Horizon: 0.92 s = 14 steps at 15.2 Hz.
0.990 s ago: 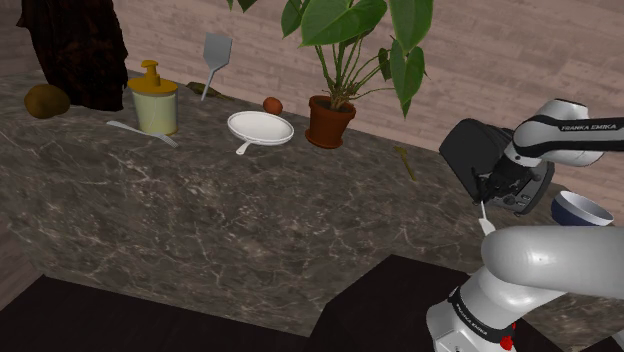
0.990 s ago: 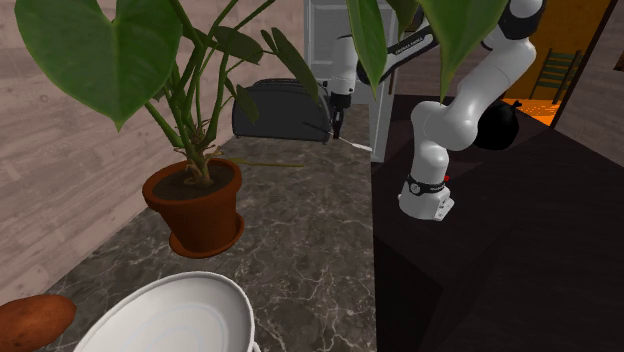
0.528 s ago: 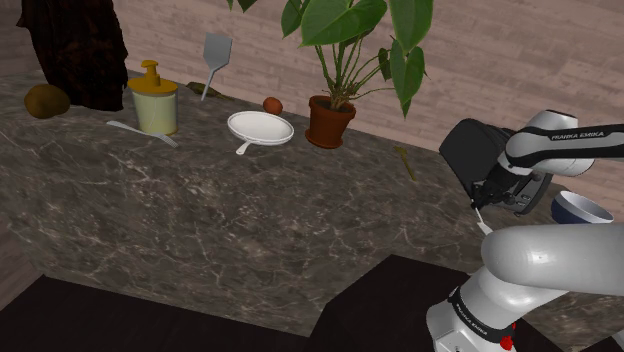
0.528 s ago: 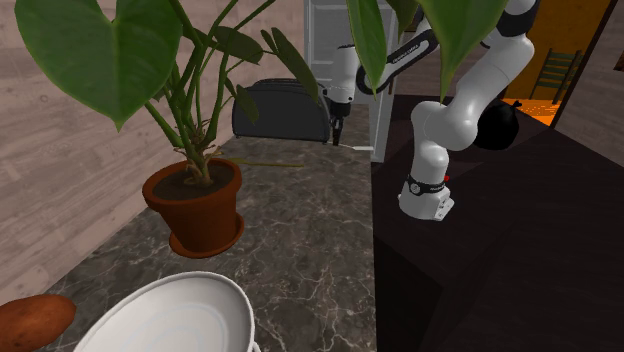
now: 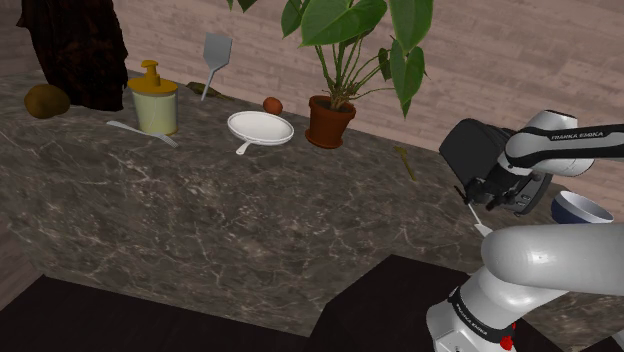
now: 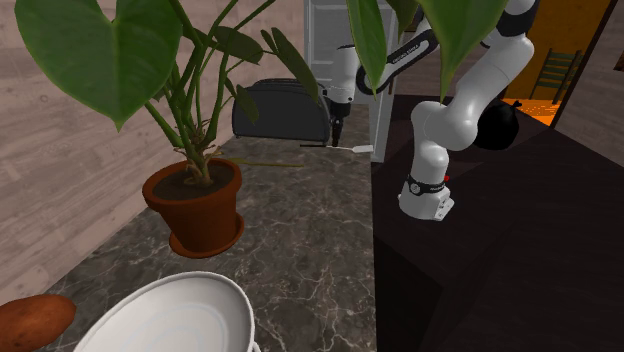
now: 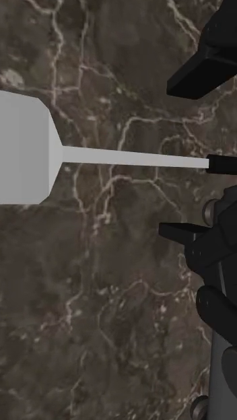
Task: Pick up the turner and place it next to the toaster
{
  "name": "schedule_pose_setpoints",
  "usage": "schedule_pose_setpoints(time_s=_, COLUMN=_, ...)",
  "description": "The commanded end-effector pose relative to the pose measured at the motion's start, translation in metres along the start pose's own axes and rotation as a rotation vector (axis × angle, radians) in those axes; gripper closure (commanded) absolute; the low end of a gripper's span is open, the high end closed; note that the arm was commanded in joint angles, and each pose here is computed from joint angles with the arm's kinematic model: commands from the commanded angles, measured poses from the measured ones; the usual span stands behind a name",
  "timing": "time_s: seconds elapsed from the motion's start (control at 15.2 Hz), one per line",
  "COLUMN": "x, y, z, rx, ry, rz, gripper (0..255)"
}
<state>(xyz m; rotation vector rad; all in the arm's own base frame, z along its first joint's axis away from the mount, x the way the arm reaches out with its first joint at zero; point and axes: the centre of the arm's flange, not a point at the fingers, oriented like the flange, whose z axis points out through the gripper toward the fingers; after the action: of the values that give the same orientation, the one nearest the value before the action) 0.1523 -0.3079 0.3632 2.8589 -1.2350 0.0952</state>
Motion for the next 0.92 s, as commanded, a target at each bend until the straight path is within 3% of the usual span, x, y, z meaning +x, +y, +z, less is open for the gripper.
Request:
schedule_pose_setpoints(time_s=0.0, x=0.000, y=0.000, z=0.000, rx=0.000, ry=0.000, rz=0.000, gripper=0)
schedule_pose_setpoints(time_s=0.13, x=0.000, y=0.000, z=0.000, rx=0.000, ry=0.000, rz=0.000, gripper=0)
schedule_pose_setpoints(time_s=0.4, x=0.000, y=0.000, z=-0.050, rx=0.000, ry=0.000, rz=0.000, gripper=0)
schedule_pose_setpoints(time_s=0.86, x=0.000, y=0.000, z=-0.050, rx=0.000, ry=0.000, rz=0.000, gripper=0)
